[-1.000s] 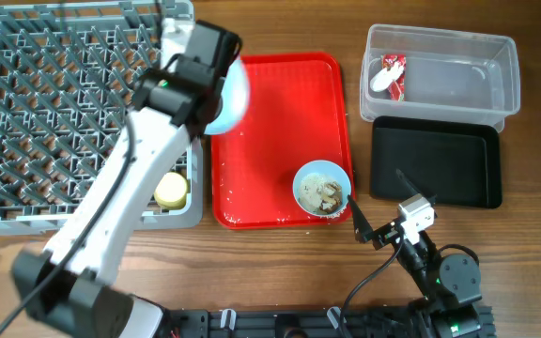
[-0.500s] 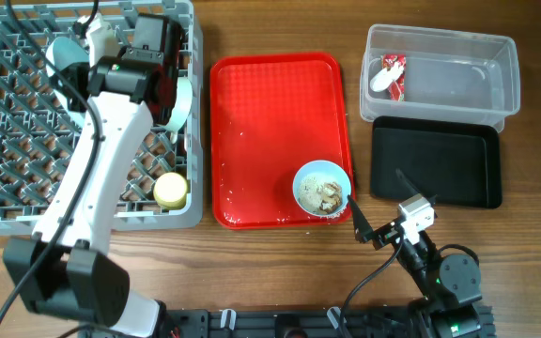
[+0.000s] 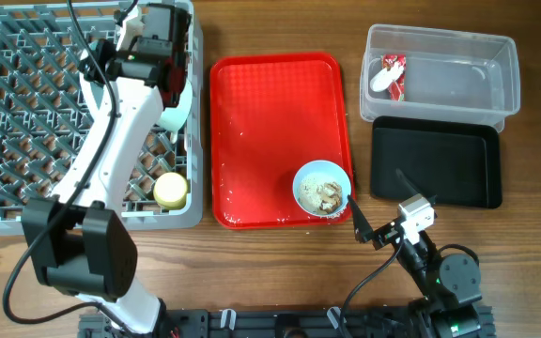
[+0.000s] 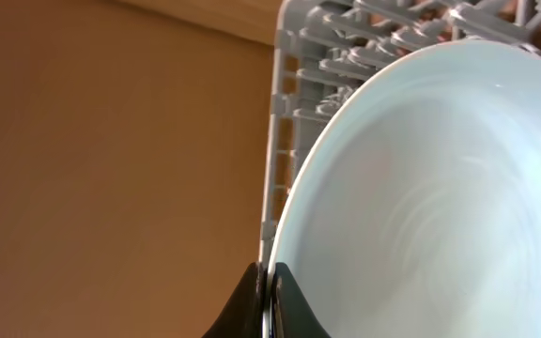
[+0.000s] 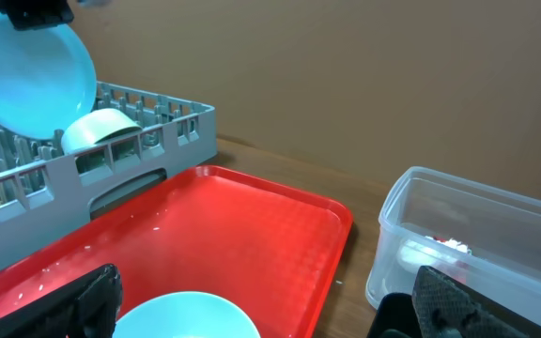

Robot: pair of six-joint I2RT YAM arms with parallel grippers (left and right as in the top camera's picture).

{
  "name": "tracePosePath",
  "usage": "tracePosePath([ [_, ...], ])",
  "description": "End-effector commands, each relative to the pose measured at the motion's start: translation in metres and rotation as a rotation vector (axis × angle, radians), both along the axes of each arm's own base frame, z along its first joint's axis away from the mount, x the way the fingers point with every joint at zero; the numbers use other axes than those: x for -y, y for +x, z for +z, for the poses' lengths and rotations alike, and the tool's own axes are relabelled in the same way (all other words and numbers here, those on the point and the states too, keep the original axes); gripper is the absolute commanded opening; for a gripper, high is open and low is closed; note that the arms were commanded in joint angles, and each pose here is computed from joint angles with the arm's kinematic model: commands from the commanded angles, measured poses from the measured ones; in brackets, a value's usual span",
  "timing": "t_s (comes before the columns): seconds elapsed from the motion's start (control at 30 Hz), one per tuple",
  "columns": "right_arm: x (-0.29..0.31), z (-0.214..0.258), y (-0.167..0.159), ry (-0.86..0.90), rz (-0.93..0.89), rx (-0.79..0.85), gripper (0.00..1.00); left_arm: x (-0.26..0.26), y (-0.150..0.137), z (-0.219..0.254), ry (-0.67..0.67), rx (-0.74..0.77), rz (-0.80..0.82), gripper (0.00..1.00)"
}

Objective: Sort waste into correct bins and load items into the dishwasher rack
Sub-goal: 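Grasp the white plate and lift it toward the rack with the left gripper, then set the white plate upright in the dish rack with the left gripper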

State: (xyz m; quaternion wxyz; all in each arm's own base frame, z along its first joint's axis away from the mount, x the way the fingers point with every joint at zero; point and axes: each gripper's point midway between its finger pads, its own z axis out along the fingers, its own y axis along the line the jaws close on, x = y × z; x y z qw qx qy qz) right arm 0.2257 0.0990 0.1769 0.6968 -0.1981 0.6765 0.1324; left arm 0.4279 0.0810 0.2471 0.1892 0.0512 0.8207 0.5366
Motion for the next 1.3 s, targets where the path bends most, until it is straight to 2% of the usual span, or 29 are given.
tracePosePath([
  [0.0, -0.001, 0.002, -0.001, -0.005, 0.01, 0.015, 1.0, 0.007, 0.01, -0.017, -0.091, -0.063, -0.079, 0.21],
  [0.03, -0.001, 0.002, -0.001, -0.005, 0.01, 0.016, 1.0, 0.014, 0.013, -0.023, -0.13, -0.069, -0.107, 0.36],
  [0.1, -0.001, 0.002, -0.001, -0.005, 0.01, 0.015, 1.0, 0.02, 0.015, -0.024, -0.141, -0.067, -0.122, 0.46],
  [0.13, -0.001, 0.002, -0.001, -0.005, 0.01, 0.016, 1.0, 0.028, 0.015, -0.023, -0.143, -0.059, -0.138, 0.56],
  [0.2, -0.001, 0.002, -0.001, -0.005, 0.01, 0.015, 1.0, 0.049, 0.015, -0.013, -0.196, 0.054, -0.138, 0.7],
  [0.23, -0.001, 0.002, -0.001, -0.005, 0.01, 0.015, 1.0, 0.062, 0.011, -0.004, -0.239, 0.132, -0.134, 0.83],
  [0.3, -0.001, 0.002, -0.001, -0.005, 0.01, 0.016, 1.0, 0.085, -0.008, 0.018, -0.386, 0.279, -0.131, 0.95],
  [0.33, -0.001, 0.002, -0.001, -0.005, 0.01, 0.016, 1.0, 0.101, -0.02, 0.022, -0.528, 0.295, -0.158, 0.96],
  [0.4, -0.001, 0.002, -0.001, -0.005, 0.01, 0.015, 1.0, 0.131, -0.06, 0.04, -0.948, 0.346, -0.167, 0.97],
  [0.47, -0.001, 0.002, -0.001, -0.005, 0.01, 0.016, 1.0, 0.128, -0.096, 0.069, -1.137, 0.418, -0.148, 0.97],
  [0.5, -0.001, 0.002, -0.001, -0.005, 0.01, 0.015, 1.0, 0.119, -0.117, 0.086, -1.174, 0.464, -0.145, 1.0],
  [0.63, -0.01, 0.003, -0.006, 0.008, 0.069, 0.011, 1.0, 0.093, -0.212, 0.141, -1.233, 0.645, -0.24, 1.0],
  [0.67, -0.013, 0.002, -0.007, 0.142, 0.089, -0.07, 1.0, 0.087, -0.238, 0.155, -1.245, 0.716, -0.285, 1.0],
  [0.73, -0.016, 0.01, -0.009, 0.36, 0.119, -0.161, 1.0, 0.082, -0.264, 0.169, -1.258, 0.794, -0.334, 1.0],
  [0.77, -0.023, 0.018, -0.016, 0.414, 0.178, -0.183, 1.0, 0.081, -0.27, 0.168, -1.261, 0.793, -0.338, 1.0],
  [0.83, -0.031, 0.03, -0.025, 0.402, 0.24, -0.185, 1.0, 0.084, -0.269, 0.159, -1.266, 0.745, -0.319, 1.0],
  [0.93, -0.031, 0.077, -0.04, 0.348, 0.233, -0.319, 1.0, 0.111, -0.228, 0.127, -1.324, 0.528, -0.261, 1.0],
  [1.07, -0.028, 0.106, -0.046, 0.225, 0.15, -0.716, 0.99, 0.128, -0.187, 0.088, -1.329, 0.343, -0.16, 1.0],
  [1.1, -0.028, 0.104, -0.046, 0.166, 0.123, -0.876, 1.0, 0.132, -0.181, 0.08, -1.335, 0.308, -0.144, 1.0],
  [1.17, -0.038, 0.093, -0.027, 0.182, 0.105, -1.042, 1.0, 0.134, -0.176, 0.074, -1.336, 0.282, -0.13, 1.0],
  [1.2, -0.05, 0.084, -0.016, 0.172, 0.163, -1.088, 1.0, 0.134, -0.176, 0.073, -1.336, 0.279, -0.128, 1.0],
  [1.27, -0.055, 0.037, 0.003, 0.062, 0.092, -1.234, 1.0, 0.133, -0.182, 0.069, -1.33, 0.253, -0.108, 1.0],
])
